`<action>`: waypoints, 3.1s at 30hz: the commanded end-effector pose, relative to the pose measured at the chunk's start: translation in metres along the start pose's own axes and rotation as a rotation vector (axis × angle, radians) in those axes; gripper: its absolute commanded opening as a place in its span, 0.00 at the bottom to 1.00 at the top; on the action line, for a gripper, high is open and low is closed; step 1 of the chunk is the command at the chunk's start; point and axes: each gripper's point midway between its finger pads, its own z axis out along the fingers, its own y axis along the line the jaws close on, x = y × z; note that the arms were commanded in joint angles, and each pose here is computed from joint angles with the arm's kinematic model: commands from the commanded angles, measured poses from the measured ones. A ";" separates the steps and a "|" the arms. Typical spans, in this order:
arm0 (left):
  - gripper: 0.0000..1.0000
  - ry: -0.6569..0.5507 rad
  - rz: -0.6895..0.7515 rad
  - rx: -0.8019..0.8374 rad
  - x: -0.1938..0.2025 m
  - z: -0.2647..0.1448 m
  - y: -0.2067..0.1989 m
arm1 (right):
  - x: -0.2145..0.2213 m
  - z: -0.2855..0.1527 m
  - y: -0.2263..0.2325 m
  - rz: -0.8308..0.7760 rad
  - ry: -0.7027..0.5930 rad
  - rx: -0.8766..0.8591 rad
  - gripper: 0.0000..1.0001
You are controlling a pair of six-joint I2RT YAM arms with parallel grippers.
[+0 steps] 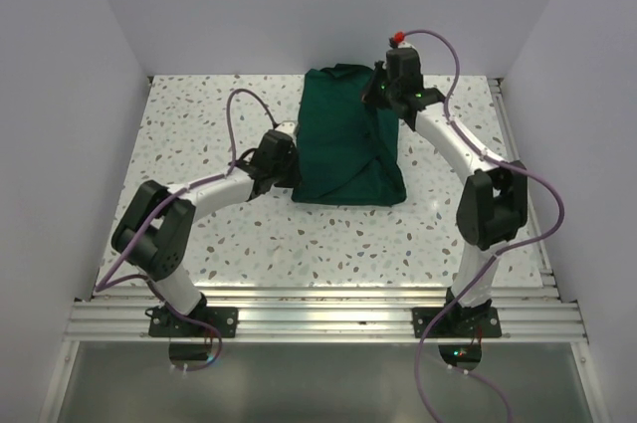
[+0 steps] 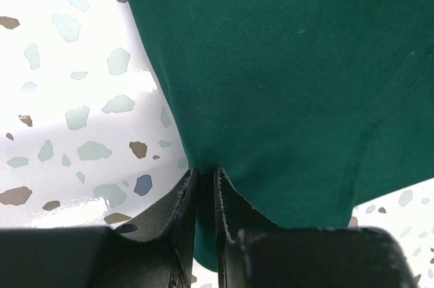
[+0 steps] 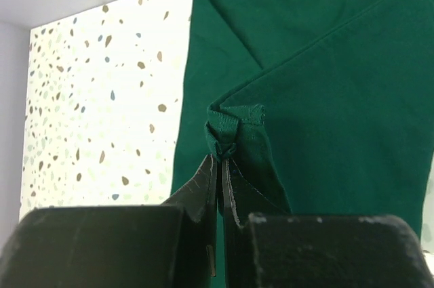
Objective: Prepare the surgical pack
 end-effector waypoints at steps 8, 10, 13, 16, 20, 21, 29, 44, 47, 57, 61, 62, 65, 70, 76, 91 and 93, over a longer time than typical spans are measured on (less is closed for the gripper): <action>0.13 -0.031 0.074 0.027 -0.009 0.013 -0.011 | 0.001 0.005 0.090 -0.071 -0.093 -0.180 0.00; 0.12 -0.033 0.094 0.023 -0.007 0.013 -0.015 | 0.016 0.008 0.107 -0.097 -0.075 -0.207 0.00; 0.17 -0.046 0.113 -0.004 -0.010 0.012 -0.017 | 0.036 0.018 0.119 -0.123 -0.047 -0.214 0.00; 0.20 -0.079 0.126 0.002 -0.014 0.004 -0.023 | 0.055 0.029 0.126 -0.117 -0.014 -0.249 0.00; 0.21 -0.095 0.130 0.002 -0.017 0.003 -0.023 | 0.083 0.045 0.136 -0.119 0.041 -0.295 0.00; 0.21 -0.091 0.132 -0.002 -0.017 0.004 -0.023 | 0.093 0.048 0.140 -0.123 0.057 -0.303 0.00; 0.28 -0.105 0.122 -0.007 -0.020 0.000 -0.020 | 0.149 0.071 0.137 -0.084 0.161 -0.324 0.00; 0.47 -0.196 0.010 0.002 -0.056 -0.038 0.001 | 0.161 0.066 0.142 -0.033 0.191 -0.360 0.41; 0.47 -0.227 -0.032 -0.017 -0.065 -0.054 0.015 | 0.145 0.054 0.158 0.001 0.171 -0.404 0.49; 0.50 -0.278 -0.106 -0.006 -0.085 -0.073 0.033 | 0.088 0.028 0.157 0.036 0.097 -0.376 0.45; 0.56 -0.284 -0.112 0.041 -0.098 -0.061 0.023 | 0.080 0.026 0.123 0.014 0.072 -0.291 0.36; 0.57 -0.281 -0.114 0.041 -0.100 -0.058 0.023 | 0.081 0.026 0.118 0.007 0.071 -0.274 0.29; 0.59 -0.264 -0.113 0.070 -0.109 -0.043 0.014 | 0.089 0.027 0.103 -0.021 0.088 -0.227 0.14; 0.63 -0.252 -0.123 0.060 -0.125 -0.018 0.011 | 0.120 0.041 0.085 -0.025 0.153 -0.195 0.00; 0.68 -0.239 -0.143 0.049 -0.136 0.006 0.010 | 0.154 0.064 0.081 0.005 0.238 -0.208 0.00; 0.67 -0.185 -0.225 0.000 -0.126 0.030 0.049 | 0.201 0.066 0.104 0.005 0.333 -0.299 0.00; 0.66 -0.176 -0.224 0.010 -0.123 0.033 0.048 | 0.196 0.062 0.106 0.006 0.319 -0.301 0.00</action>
